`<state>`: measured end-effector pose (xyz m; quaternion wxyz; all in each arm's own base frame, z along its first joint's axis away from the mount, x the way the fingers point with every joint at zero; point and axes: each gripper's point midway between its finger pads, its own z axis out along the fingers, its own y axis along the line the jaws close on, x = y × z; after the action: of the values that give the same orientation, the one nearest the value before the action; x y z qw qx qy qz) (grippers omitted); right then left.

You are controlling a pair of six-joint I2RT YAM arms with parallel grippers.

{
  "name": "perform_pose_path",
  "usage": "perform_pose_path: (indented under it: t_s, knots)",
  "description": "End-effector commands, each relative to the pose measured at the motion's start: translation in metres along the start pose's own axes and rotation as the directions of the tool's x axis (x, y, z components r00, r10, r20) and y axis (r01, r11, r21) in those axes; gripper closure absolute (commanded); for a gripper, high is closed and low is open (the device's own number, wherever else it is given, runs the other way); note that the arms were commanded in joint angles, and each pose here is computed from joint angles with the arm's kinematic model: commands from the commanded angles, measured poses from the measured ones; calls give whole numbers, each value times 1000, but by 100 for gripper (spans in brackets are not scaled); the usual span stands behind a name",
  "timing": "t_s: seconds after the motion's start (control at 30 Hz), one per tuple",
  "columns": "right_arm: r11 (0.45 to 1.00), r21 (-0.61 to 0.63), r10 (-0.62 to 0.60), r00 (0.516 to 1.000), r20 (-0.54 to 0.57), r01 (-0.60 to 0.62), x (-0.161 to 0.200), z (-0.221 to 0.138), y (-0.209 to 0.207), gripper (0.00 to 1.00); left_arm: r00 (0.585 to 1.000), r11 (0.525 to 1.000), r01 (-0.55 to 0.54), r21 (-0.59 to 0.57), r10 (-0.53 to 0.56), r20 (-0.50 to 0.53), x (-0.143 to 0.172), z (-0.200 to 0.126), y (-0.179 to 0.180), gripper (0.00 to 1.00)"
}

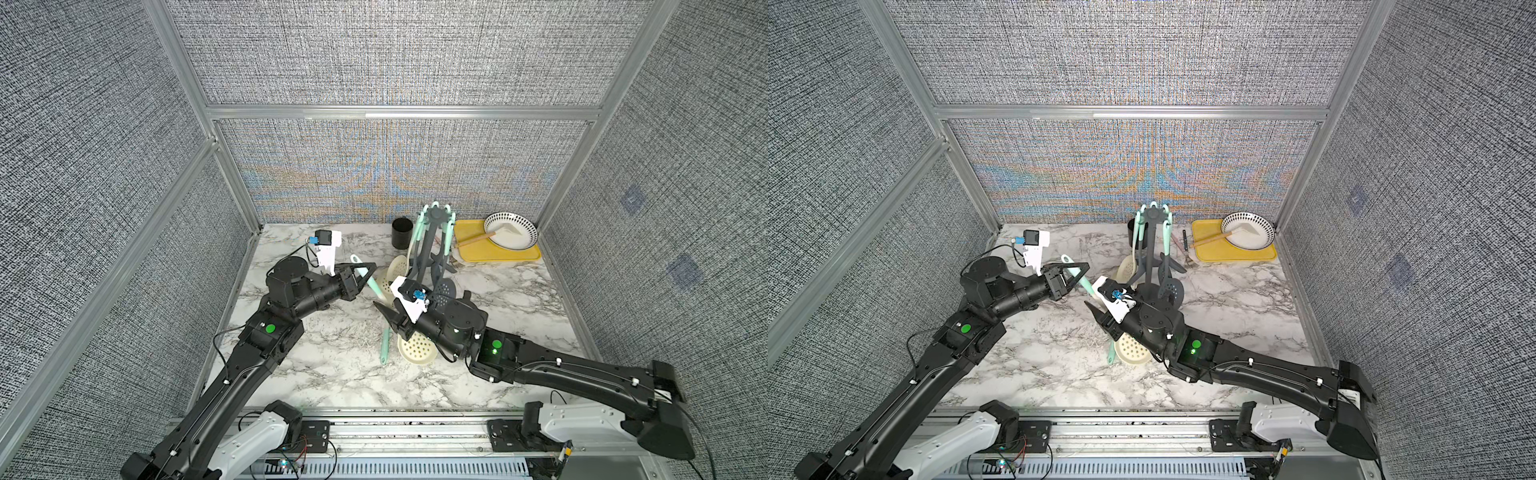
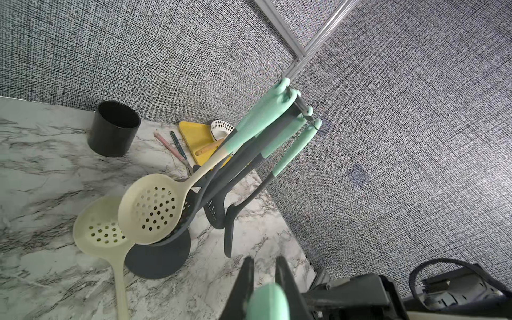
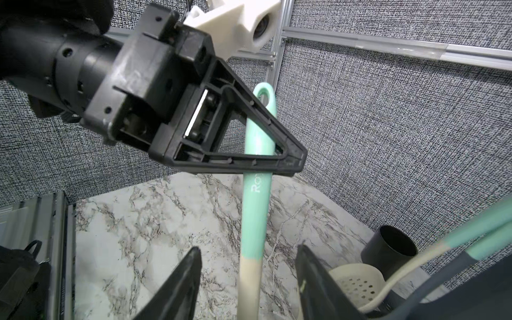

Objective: Hang the skimmer on the kitchen utensil rack
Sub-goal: Pick up the skimmer from the center of the board.

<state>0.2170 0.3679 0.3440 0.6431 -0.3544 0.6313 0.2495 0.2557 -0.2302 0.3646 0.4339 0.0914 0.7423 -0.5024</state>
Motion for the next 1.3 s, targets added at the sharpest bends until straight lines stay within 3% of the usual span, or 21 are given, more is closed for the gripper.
perform_pose_path:
  t_s: [0.0, 0.07, 0.53, 0.77, 0.8, 0.83, 0.9, 0.97, 1.1, 1.27]
  knots:
    - [999, 33, 10, 1000, 28, -11, -10, 7, -5, 50, 1000, 1000, -22, 22, 22, 16, -4, 1, -6, 98]
    - [999, 39, 6, 1000, 17, -6, -7, 11, -5, 57, 1000, 999, -23, 23, 23, 17, -4, 1, -6, 98]
    - [999, 47, 18, 1000, -17, -18, 8, 24, -8, 75, 1000, 999, -23, 23, 23, 12, -3, 2, -6, 98]
    - [999, 33, 33, 999, -7, -33, 8, 21, -7, 100, 1000, 1000, -20, 21, 20, 16, -4, 3, -5, 98]
    - [999, 36, 40, 999, -1, -40, 7, 20, -7, 100, 1000, 1000, -20, 21, 19, 17, -4, 3, -5, 94]
    - [998, 40, 47, 999, 5, -47, 6, 18, -9, 100, 1000, 999, -21, 24, 21, 18, -5, 3, -6, 82]
    - [997, 46, 67, 998, 17, -68, 4, 12, -11, 100, 999, 999, -28, 45, 27, 25, -6, 4, -10, 38]
    - [993, 64, 94, 995, 22, -95, 5, 7, -15, 100, 998, 996, -43, 75, 39, 44, -10, 3, -17, 3]
    - [973, 161, 164, 986, 37, -168, 13, -16, -37, 100, 988, 981, -126, 151, 109, 113, -22, -5, -38, 1]
    - [937, 276, 206, 976, 64, -216, 24, -58, -66, 100, 965, 963, -214, 166, 182, 190, -25, -9, -43, 1]
